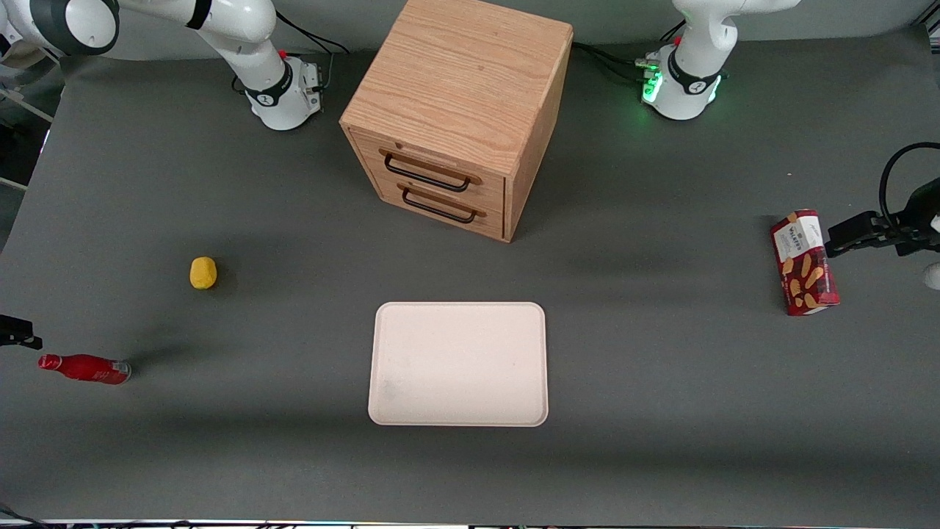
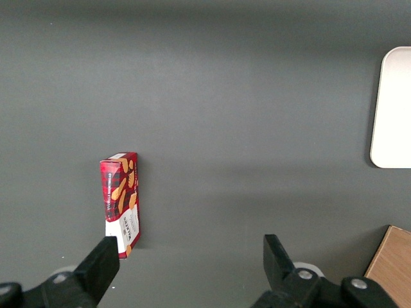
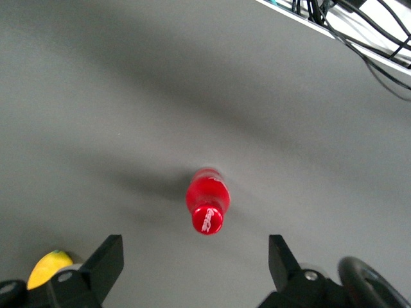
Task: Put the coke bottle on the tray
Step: 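Move the right gripper down toward the red Coca-Cola bottle, then close the right gripper around the red bottle's body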
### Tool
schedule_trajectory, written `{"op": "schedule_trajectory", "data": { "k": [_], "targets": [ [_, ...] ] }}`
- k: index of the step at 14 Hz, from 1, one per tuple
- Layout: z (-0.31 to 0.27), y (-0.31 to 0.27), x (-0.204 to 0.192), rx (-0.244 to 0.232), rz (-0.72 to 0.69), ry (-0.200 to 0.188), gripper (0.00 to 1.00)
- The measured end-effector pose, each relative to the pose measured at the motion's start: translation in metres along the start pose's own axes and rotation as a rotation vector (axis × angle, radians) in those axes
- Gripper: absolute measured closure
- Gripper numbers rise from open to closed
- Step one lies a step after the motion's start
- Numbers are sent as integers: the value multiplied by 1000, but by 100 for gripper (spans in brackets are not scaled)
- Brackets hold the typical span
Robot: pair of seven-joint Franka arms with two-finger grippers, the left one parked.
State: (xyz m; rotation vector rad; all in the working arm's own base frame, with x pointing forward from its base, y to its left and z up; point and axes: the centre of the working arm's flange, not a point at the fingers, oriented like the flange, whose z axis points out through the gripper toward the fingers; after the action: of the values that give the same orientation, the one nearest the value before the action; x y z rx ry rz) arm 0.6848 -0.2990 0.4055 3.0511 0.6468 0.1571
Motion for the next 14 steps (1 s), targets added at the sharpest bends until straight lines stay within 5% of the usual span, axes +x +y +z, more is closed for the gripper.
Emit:
{"op": "schedule_trajectory", "data": {
  "k": [14],
  "targets": [
    [66,1,-18,27,-92,56,0]
  ]
}}
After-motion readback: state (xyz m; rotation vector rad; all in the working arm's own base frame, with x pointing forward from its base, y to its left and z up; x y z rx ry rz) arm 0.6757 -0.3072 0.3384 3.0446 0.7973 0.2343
